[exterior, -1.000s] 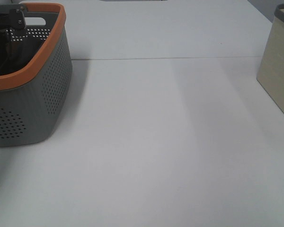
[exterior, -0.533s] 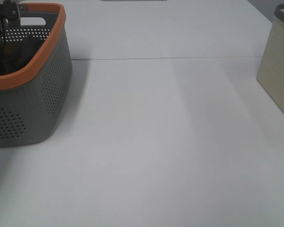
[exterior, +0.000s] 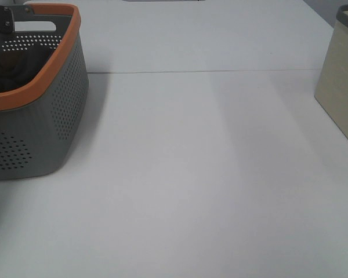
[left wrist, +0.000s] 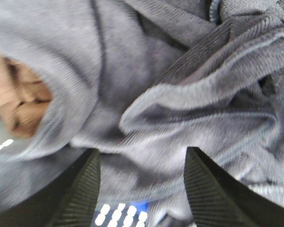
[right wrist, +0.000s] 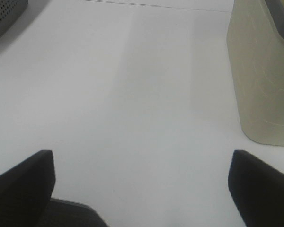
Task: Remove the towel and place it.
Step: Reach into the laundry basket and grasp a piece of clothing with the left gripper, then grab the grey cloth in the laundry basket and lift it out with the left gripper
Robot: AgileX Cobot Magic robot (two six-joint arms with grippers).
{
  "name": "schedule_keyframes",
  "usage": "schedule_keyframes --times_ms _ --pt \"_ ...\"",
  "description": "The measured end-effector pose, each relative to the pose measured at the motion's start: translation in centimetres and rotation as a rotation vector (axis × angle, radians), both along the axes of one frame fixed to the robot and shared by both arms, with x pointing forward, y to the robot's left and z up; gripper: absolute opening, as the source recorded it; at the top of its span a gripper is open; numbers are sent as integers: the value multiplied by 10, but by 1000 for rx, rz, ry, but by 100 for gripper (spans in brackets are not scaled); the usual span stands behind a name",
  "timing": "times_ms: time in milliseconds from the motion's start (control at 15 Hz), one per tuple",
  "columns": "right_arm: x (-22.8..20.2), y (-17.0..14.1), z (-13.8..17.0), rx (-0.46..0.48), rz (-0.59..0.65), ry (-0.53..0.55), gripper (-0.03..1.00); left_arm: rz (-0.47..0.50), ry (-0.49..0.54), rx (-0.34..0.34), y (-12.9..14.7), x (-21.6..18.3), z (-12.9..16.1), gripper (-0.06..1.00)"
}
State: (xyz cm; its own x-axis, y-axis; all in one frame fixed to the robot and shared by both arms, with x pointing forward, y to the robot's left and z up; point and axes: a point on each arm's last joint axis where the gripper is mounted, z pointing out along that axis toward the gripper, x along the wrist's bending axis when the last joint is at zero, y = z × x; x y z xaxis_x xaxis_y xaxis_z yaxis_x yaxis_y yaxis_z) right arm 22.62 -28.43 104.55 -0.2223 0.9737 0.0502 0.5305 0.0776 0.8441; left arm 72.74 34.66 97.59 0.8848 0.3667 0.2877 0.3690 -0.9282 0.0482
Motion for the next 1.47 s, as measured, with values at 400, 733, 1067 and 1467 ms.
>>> schedule_keyframes --times_ms 400,733,1067,1467 --pt "0 0 0 0 0 0 88 18 -47 -98 -7 10 -16 52" --pt "0 0 0 0 0 0 88 34 3 -178 -16 12 -38 52" --pt "0 0 0 0 0 0 88 68 82 -200 -22 5 -41 52" --pt "0 0 0 0 0 0 88 186 95 -227 -22 5 -41 51"
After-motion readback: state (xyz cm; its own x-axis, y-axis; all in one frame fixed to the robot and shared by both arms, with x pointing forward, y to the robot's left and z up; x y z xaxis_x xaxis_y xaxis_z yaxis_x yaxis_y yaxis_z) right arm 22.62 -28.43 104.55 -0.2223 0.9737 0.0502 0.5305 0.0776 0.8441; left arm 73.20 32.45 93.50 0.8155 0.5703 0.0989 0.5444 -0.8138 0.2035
